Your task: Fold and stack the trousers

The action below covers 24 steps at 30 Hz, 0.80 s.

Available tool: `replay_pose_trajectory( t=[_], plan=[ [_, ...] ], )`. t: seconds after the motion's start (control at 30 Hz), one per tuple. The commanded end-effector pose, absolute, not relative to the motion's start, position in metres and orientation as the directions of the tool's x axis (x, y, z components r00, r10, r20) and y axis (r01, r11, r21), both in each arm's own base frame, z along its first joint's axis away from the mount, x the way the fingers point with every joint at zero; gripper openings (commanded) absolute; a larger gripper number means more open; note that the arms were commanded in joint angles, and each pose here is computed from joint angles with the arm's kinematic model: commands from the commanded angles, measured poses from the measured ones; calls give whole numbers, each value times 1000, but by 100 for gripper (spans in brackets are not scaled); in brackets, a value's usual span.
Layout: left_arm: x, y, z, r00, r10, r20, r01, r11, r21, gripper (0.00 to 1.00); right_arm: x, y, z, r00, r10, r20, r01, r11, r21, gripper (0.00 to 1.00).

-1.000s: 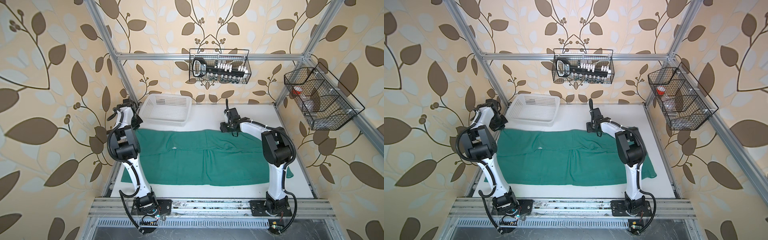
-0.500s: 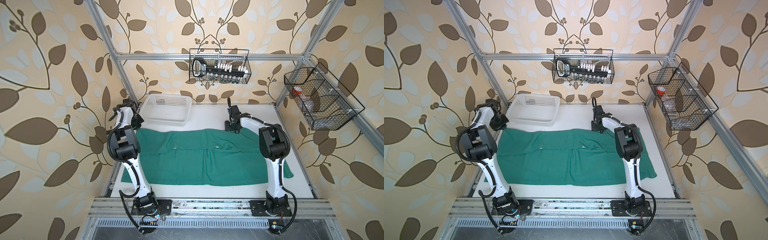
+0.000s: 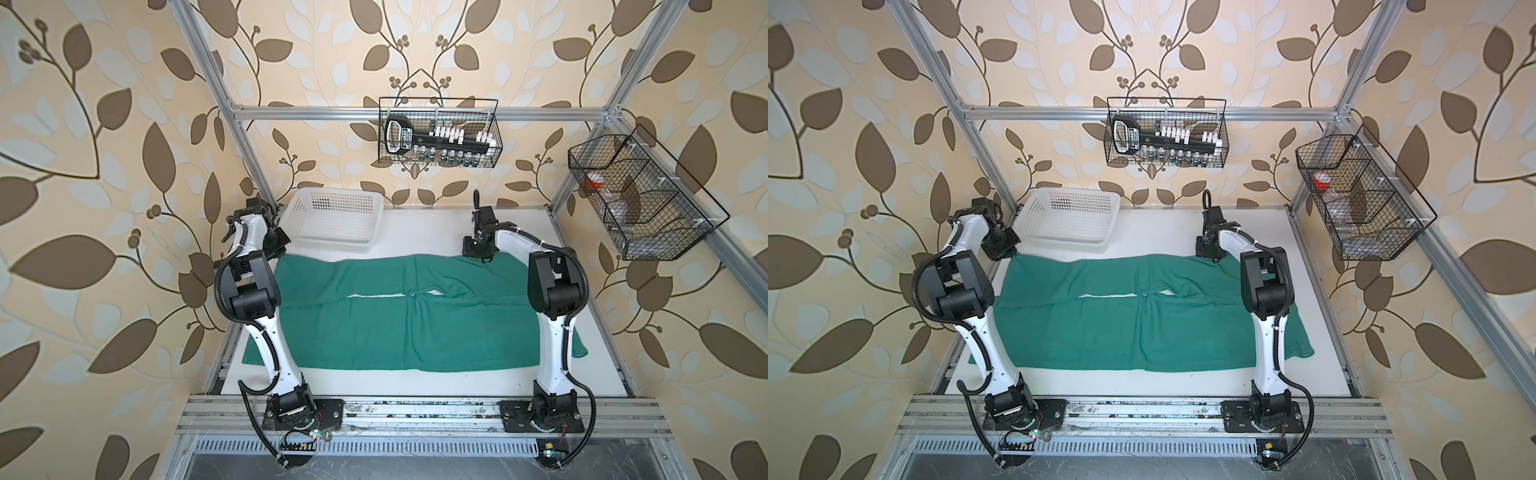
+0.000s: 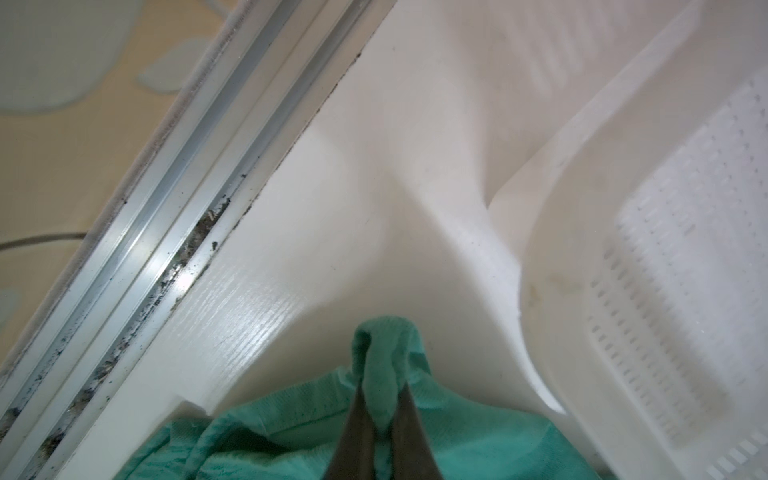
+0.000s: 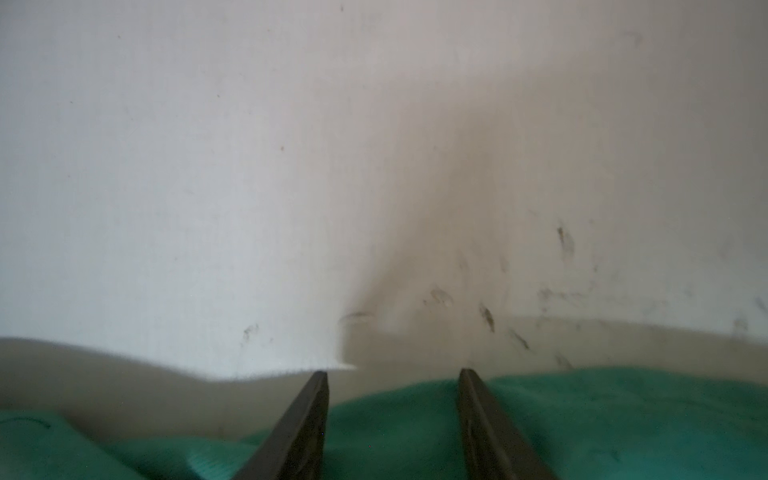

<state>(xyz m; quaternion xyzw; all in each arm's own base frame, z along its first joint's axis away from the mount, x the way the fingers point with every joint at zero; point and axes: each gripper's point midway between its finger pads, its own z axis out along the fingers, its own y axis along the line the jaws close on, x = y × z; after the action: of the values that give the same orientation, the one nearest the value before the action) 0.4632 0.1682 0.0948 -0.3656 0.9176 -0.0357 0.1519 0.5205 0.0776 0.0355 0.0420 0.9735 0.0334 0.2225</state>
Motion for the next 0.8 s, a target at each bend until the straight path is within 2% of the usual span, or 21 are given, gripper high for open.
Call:
replay_pose_trajectory(
  t=[0.0, 0.07, 0.17, 0.27, 0.4, 0.6, 0.77],
  plan=[
    [466, 172, 115, -677, -667, -313, -649, 740, -173, 9, 519, 75, 48, -895, 106, -433, 73, 993, 92, 48],
    [467, 178, 113, -673, -661, -332, -656, 741, -145, 9, 520, 66, 37, -903, 119, -413, 92, 992, 84, 44],
    [475, 174, 108, -673, -658, -336, -639, 747, -183, 11, 526, 54, 30, -903, 127, -410, 112, 992, 61, 41],
    [483, 171, 102, -676, -654, -340, -620, 754, -218, 14, 531, 49, 24, -903, 141, -406, 124, 990, 68, 40],
    [485, 176, 91, -693, -641, -329, -619, 763, -185, 15, 535, 41, 13, -911, 159, -379, 142, 987, 73, 40],
    [504, 177, 92, -689, -614, -385, -580, 786, -216, 15, 551, 33, 22, -896, 163, -413, 146, 987, 72, 40],
    [506, 205, 105, -662, -584, -469, -623, 777, -89, 13, 555, 37, 68, -850, 165, -500, 129, 986, 106, 46]
  ],
)
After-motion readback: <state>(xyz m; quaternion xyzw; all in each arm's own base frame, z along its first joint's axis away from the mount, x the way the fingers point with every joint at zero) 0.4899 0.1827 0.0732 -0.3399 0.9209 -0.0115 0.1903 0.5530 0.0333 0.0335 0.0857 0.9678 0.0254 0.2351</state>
